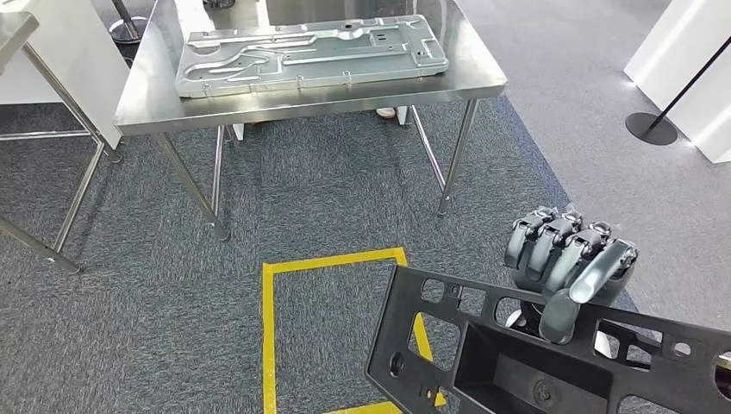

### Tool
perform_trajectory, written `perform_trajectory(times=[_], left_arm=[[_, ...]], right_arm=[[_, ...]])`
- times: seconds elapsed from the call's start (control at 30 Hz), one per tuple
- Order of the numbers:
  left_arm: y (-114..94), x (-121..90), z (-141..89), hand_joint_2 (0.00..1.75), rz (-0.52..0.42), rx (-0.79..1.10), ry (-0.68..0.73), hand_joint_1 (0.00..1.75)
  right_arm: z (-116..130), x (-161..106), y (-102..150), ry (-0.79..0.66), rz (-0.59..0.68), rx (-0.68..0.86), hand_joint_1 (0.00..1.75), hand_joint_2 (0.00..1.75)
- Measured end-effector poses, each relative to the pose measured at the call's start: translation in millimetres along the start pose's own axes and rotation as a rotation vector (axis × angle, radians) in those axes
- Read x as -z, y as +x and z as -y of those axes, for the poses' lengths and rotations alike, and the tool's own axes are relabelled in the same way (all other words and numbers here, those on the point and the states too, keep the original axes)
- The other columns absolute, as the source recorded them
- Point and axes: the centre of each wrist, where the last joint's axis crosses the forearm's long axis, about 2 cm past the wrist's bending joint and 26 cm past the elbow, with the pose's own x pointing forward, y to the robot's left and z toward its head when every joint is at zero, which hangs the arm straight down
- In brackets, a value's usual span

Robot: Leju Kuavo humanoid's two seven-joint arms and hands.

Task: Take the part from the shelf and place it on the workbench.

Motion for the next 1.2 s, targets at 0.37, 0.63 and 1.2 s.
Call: perform_trajectory(times=[0.37,0.63,1.2], left_arm=[[0.0,0.0,-0.4,1.75,0.002,-0.002,-0.003,0.0],[2.0,1.0,-1.2,1.75,0.009,-0.002,-0.004,0.0],[0.6,0.7,-6.2,1.75,0.013,0.01,0.001,0.0]], right_arm=[[1.9,0.3,0.9,-0.005,0.004,-0.005,1.69,1.75],[2.1,1.5,1.5,-0.005,0.01,-0.008,1.69,1.75],[1.7,0.1,3.6,-0.014,0.007,-0.018,1.69,1.75]])
